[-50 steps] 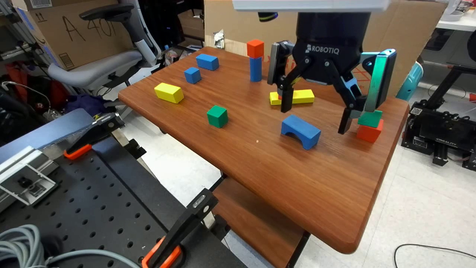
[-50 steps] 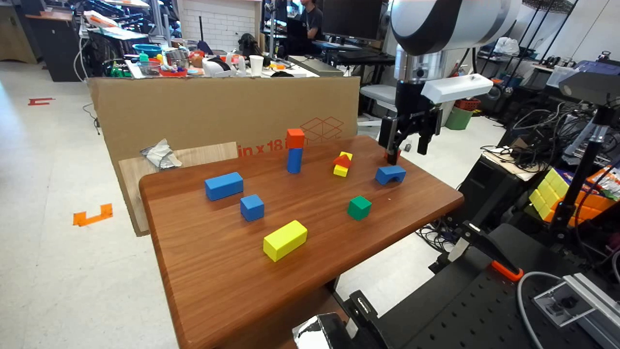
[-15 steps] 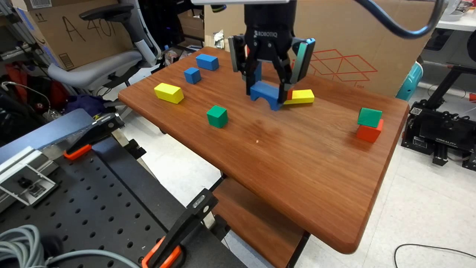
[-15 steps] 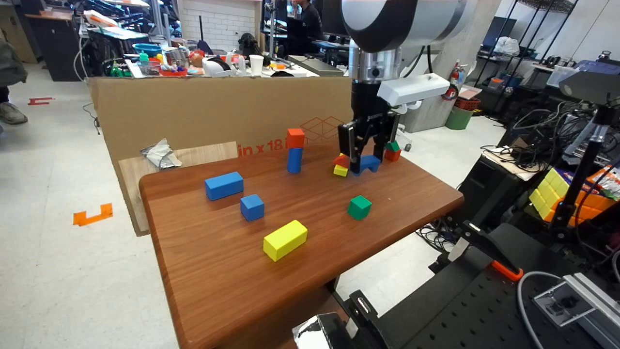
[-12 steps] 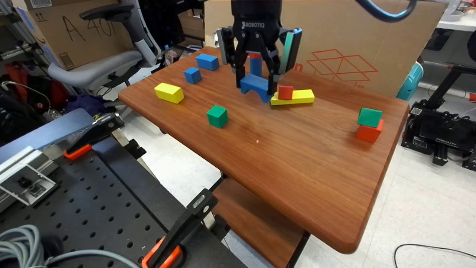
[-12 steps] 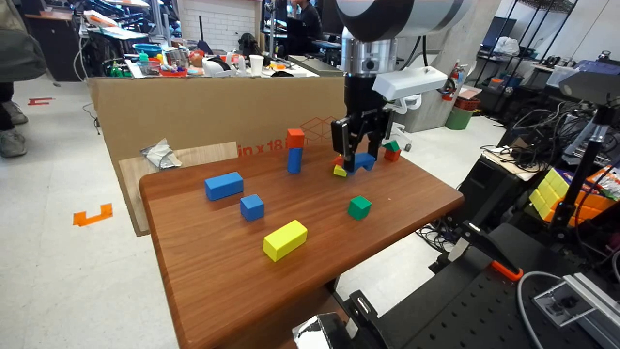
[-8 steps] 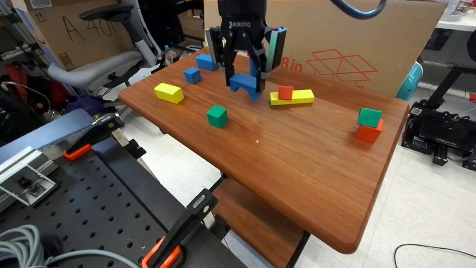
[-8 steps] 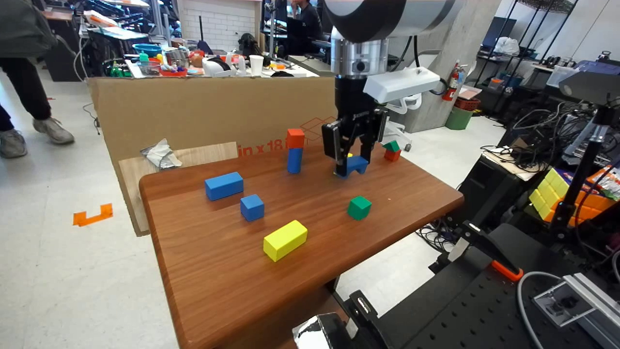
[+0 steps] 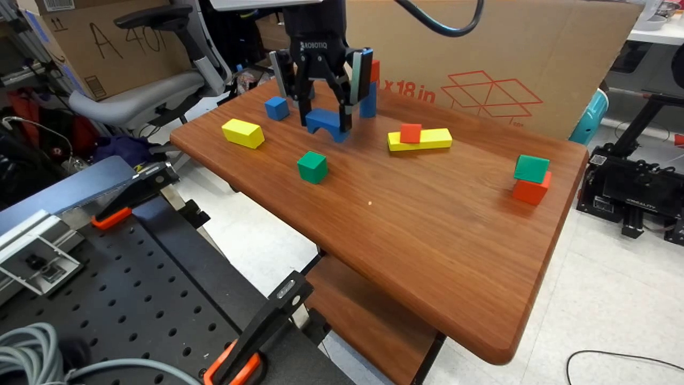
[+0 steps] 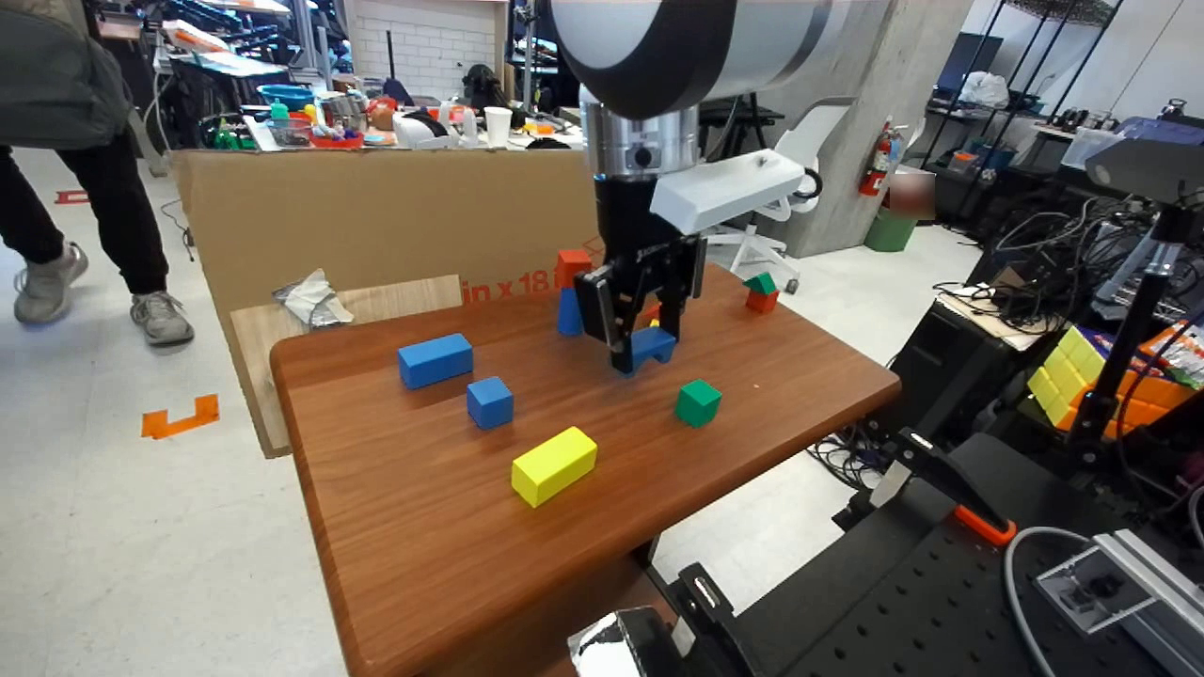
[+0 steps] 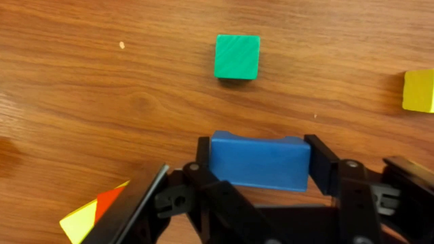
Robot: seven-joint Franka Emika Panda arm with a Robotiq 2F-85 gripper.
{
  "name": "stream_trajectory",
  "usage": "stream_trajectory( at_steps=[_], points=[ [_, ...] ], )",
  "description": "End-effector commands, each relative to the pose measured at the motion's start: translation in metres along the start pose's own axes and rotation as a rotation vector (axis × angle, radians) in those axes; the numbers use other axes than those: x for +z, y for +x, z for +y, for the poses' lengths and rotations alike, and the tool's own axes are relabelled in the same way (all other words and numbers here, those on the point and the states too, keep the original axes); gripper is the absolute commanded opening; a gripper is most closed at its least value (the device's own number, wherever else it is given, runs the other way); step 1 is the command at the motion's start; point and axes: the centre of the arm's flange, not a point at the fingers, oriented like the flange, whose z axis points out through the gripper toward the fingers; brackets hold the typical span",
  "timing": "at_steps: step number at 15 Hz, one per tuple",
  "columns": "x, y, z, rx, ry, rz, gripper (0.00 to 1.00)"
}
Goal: Pick up one blue block and slightly move it to the left.
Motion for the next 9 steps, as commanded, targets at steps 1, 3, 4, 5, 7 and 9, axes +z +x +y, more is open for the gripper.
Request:
stream_trajectory(
  at_steps=[1,3,4,5,7,9],
  points=[
    [0.004,0.018,-0.011,-0.012,-0.046,0.001,0.44],
    [0.006,0.024,-0.012,-0.014,-0.05,-0.004,0.44],
    [0.008,0.026,-0.011,-0.019,-0.053,-0.005,0.44],
    [0.009,0.029,-0.01,-0.021,-0.054,-0.007,0.44],
    [0.014,0.032,-0.008,-0.023,-0.054,-0.013,0.44],
    [0.018,0.034,-0.007,-0.026,-0.053,-0.024,0.44]
  ],
)
